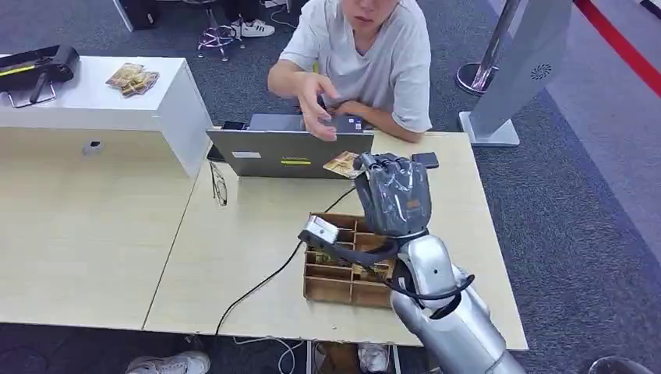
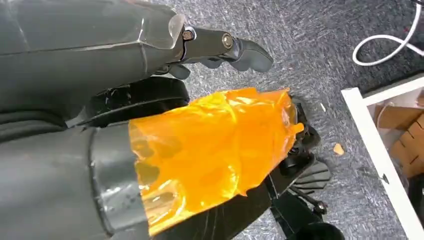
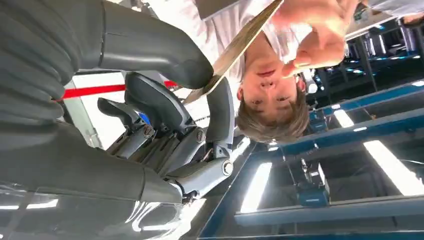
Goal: Pass the card to the sensor for recognition and then transmit it.
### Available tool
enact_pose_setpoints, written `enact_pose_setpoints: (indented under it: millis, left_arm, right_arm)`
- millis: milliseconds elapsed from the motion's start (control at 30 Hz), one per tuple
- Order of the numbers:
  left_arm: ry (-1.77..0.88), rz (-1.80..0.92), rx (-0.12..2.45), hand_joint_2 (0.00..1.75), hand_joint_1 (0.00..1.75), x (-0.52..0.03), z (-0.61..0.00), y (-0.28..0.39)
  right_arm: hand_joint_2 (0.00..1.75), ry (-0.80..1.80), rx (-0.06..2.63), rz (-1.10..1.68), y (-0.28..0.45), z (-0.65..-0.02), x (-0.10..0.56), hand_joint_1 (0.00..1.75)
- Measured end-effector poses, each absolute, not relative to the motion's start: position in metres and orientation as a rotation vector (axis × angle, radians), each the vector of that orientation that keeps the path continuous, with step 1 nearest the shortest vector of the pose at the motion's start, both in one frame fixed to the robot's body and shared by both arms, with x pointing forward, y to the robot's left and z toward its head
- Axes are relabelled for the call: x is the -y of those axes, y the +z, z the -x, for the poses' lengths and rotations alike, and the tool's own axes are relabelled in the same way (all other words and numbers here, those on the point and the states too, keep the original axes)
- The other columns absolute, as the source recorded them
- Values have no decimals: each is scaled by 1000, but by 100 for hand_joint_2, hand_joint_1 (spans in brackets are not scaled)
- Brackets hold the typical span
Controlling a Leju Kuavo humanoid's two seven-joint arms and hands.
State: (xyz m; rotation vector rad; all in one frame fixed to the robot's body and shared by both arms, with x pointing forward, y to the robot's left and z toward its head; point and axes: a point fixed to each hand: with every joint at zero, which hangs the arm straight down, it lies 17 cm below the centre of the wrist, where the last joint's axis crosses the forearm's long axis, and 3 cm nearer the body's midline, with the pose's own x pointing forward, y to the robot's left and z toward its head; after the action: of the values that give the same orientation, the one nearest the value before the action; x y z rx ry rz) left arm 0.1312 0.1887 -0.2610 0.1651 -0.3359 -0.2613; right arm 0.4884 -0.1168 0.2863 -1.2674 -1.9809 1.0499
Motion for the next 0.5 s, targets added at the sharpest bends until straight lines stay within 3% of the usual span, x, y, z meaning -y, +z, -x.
enact_pose_setpoints:
  millis: [500]
  left_arm:
    - [-301,-159,333,0,0,-186,-132,-261]
  right_arm:
    - [175,1094,1856,1312,284,-529,129,175]
